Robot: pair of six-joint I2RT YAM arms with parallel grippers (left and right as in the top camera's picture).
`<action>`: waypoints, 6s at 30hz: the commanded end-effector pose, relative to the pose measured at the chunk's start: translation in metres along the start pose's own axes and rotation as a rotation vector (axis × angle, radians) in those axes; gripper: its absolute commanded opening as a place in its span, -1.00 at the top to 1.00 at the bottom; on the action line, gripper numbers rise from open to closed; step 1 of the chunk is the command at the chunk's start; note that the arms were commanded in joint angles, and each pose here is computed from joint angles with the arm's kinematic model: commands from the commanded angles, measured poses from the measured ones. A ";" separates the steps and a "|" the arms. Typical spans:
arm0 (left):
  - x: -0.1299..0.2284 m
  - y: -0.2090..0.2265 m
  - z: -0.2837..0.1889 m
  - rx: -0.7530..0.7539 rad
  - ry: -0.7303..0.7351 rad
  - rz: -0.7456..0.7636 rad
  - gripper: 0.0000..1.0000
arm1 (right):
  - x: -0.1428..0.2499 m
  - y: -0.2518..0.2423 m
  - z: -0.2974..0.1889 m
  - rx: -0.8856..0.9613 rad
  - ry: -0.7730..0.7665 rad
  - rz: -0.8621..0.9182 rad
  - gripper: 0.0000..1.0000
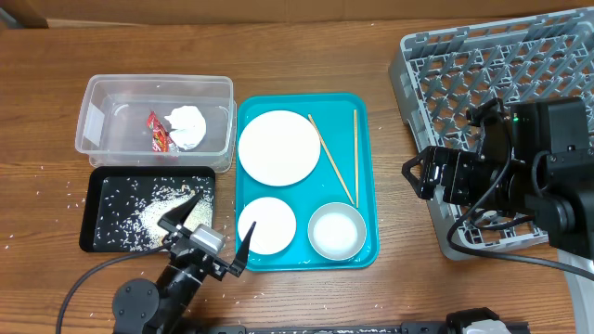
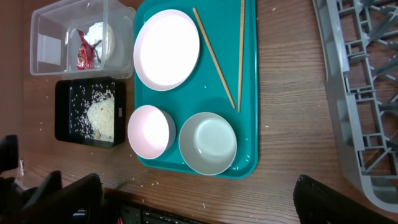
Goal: Sort waste into correct bins and load items into the dishwasher
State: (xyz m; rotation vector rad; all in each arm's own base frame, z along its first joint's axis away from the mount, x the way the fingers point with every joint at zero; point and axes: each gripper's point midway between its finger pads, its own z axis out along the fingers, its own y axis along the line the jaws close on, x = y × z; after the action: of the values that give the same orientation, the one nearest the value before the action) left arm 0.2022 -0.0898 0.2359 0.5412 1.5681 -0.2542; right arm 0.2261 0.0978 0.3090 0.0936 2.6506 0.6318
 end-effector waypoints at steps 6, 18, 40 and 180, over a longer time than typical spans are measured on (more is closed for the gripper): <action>0.041 -0.008 0.007 0.026 0.031 0.014 -0.99 | -0.002 0.002 -0.004 0.000 -0.022 -0.012 -1.00; 0.084 -0.011 0.019 0.038 0.095 -0.012 -1.00 | -0.002 0.002 -0.004 0.000 -0.022 -0.012 -1.00; 0.084 -0.012 0.019 0.039 0.095 -0.012 -1.00 | -0.024 0.046 -0.005 -0.218 -0.081 -0.083 -0.79; 0.084 -0.012 0.019 0.039 0.095 -0.012 -1.00 | -0.123 -0.087 0.113 0.518 -0.111 -0.362 0.92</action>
State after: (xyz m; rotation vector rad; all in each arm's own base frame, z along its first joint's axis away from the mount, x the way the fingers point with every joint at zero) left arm 0.2140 -0.0935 0.1486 0.5721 1.6741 -0.2773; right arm 0.3839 0.0835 0.2272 -0.0330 2.5555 0.0524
